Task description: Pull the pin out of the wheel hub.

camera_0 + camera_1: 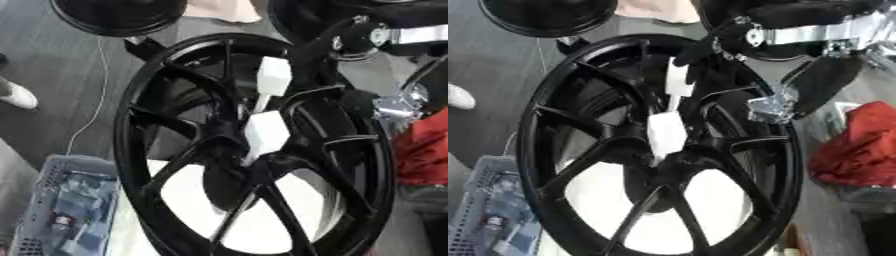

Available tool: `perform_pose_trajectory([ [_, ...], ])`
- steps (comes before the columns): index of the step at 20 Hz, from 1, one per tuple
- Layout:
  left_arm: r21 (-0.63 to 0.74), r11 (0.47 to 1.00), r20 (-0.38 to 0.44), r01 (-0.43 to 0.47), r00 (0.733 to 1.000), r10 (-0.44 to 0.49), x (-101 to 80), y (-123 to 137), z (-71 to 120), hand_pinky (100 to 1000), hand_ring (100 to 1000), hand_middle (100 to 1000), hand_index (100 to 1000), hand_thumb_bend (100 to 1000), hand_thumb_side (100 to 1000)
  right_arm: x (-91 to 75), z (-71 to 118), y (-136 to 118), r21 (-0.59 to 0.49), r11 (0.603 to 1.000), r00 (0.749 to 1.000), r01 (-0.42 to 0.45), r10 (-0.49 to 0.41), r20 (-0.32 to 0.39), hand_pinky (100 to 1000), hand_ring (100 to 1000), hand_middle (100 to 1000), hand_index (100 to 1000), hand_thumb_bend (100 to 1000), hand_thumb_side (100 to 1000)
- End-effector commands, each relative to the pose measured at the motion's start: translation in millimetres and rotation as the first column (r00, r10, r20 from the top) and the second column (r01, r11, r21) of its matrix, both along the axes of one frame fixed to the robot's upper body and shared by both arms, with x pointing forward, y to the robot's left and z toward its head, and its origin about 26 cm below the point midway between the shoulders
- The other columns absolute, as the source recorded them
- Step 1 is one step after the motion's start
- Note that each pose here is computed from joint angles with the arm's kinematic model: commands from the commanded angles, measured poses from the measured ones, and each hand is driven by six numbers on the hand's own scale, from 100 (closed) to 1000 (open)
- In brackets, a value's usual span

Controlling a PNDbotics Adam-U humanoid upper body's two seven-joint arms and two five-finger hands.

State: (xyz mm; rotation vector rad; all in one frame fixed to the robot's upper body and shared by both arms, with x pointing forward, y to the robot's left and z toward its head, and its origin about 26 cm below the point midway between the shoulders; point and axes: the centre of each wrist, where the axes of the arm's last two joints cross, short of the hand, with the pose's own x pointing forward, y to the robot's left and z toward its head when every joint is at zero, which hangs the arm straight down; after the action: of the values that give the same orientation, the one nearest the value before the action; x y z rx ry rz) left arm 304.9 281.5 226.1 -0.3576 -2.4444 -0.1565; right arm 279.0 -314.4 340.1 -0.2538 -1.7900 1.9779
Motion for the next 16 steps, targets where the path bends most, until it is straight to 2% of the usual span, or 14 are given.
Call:
perform_pose_trajectory([
  [1,-0.004,1.000,0.026,0.003,1.000,-0.003,-2.5,0.8,9.6,816,753,646,780,100,659,-1.8,3.5,1.8,-0.032,0.999,1.000,0.004,-0.004,0.020,544,765,773,968,100,658],
  [14,-0.032,0.999,0.011,0.002,1.000,-0.001,-2.3,0.3,8.6,816,754,639,776,100,663,2.5,-14.0,6.4,-0.049,0.999,1.000,0.007,-0.008,-0.023,558,805,814,970,100,733],
  [16,-0.035,0.999,0.009,0.001,1.000,-0.001,-2.3,0.3,8.3,816,754,637,776,100,664,3.1,-17.1,6.8,-0.051,0.999,1.000,0.010,-0.011,-0.025,555,805,815,965,100,707],
])
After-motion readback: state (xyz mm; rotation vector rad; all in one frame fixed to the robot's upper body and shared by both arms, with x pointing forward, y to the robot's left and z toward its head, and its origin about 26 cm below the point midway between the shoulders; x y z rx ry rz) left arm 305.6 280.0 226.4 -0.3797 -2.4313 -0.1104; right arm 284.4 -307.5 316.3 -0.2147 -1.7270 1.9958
